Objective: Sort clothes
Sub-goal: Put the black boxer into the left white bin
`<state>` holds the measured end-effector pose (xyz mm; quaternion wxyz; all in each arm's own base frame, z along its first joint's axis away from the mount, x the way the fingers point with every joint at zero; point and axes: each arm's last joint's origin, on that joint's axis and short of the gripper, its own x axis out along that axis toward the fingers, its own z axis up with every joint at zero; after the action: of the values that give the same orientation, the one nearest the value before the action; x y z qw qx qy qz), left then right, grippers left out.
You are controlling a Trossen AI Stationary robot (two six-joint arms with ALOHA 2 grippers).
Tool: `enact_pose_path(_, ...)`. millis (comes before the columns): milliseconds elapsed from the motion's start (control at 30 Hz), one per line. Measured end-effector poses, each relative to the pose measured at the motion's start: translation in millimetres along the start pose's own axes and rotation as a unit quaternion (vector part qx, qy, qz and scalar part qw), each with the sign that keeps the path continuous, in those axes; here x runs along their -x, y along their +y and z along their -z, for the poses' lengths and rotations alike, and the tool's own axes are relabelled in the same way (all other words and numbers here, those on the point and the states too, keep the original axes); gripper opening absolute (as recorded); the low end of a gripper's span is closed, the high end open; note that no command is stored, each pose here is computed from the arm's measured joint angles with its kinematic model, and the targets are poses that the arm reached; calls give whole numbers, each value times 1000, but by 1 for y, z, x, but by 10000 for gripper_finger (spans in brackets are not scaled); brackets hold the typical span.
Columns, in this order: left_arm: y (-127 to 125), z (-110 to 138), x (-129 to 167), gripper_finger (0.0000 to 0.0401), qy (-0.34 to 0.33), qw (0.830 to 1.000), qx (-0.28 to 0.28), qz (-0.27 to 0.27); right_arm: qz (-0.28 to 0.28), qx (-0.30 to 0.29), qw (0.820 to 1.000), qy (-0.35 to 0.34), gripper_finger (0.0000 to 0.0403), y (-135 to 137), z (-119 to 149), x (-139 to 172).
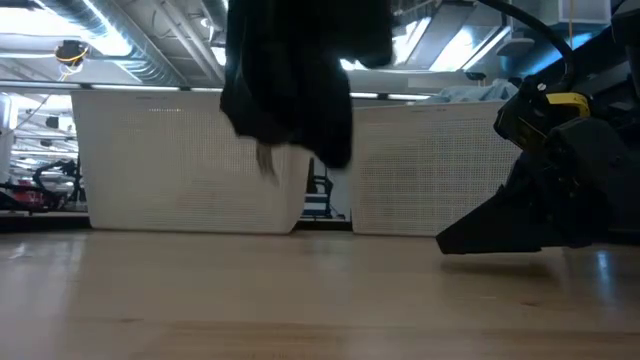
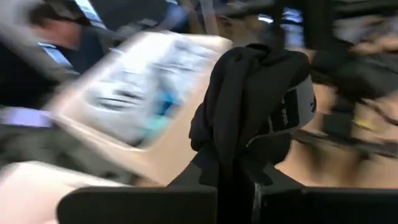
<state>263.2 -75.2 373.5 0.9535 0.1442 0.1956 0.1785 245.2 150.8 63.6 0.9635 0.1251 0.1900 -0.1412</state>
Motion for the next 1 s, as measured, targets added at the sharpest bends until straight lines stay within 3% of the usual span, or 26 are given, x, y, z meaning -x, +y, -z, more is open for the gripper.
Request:
enact_pose_path(200,56,-13,26,7,-38,989,-15,-145,-1,-1,1000,-1,232,0,0,0)
enact_pose_path(533,133,-15,49,9,-56,957,7,-286,-1,-2,1000,-2,232,0,0,0)
enact_pose_path(733,160,-3,43,11,-5,939,9,-344,-1,-2,1000,-1,232,0,0,0)
enact_pose_path(1000,178,24,28,12,83,922,50,-374,-1,-2,1000,-1,232,0,0,0)
